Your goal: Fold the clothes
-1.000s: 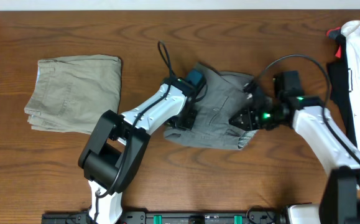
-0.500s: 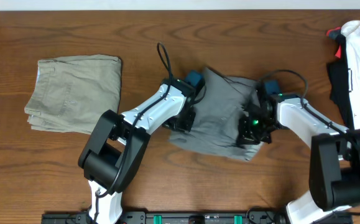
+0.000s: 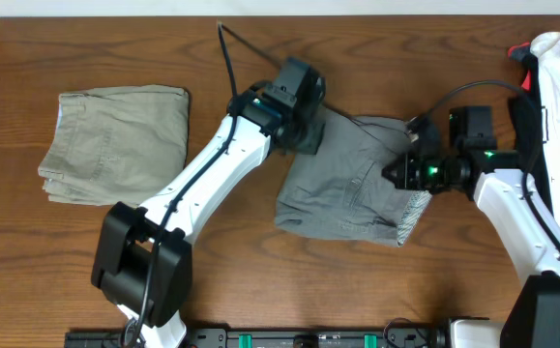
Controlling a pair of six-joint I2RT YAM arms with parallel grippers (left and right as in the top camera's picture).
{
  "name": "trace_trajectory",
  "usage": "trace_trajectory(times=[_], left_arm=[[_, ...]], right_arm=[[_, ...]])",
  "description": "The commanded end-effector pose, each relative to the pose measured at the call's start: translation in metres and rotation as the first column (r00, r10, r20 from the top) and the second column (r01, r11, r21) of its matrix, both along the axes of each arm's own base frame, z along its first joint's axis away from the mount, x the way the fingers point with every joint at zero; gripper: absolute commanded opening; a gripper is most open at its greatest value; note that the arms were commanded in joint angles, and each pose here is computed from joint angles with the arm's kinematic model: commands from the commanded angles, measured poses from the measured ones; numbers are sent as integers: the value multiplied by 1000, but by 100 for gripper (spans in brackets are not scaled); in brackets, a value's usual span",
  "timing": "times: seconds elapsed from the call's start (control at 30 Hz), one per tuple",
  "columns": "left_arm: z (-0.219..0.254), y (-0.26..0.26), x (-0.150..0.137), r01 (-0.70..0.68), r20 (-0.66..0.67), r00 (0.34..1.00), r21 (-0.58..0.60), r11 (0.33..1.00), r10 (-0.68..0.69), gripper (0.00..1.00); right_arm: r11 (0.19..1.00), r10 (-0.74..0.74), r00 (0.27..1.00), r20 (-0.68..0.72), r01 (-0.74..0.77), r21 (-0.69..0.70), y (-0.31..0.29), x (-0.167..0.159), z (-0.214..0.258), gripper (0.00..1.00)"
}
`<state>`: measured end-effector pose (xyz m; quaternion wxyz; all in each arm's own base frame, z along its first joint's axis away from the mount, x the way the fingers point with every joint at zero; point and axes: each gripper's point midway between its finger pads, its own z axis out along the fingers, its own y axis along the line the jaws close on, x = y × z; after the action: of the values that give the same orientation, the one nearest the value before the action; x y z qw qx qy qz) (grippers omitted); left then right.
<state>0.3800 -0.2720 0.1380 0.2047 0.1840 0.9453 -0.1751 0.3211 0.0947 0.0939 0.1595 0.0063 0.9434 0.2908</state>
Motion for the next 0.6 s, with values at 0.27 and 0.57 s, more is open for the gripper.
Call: trace_trajectory(times=[0.27,0.57], left_arm=[[-77,-34,31,132,21,991,-25,991,-131,31],[-147,21,27,95,-102,992,216,972,-74,22]], right_arm=[[983,-170,984,-51,166,-79,-20,32,-41,1],[831,-340,927,-159,216,-513,-95,1,-100,1]])
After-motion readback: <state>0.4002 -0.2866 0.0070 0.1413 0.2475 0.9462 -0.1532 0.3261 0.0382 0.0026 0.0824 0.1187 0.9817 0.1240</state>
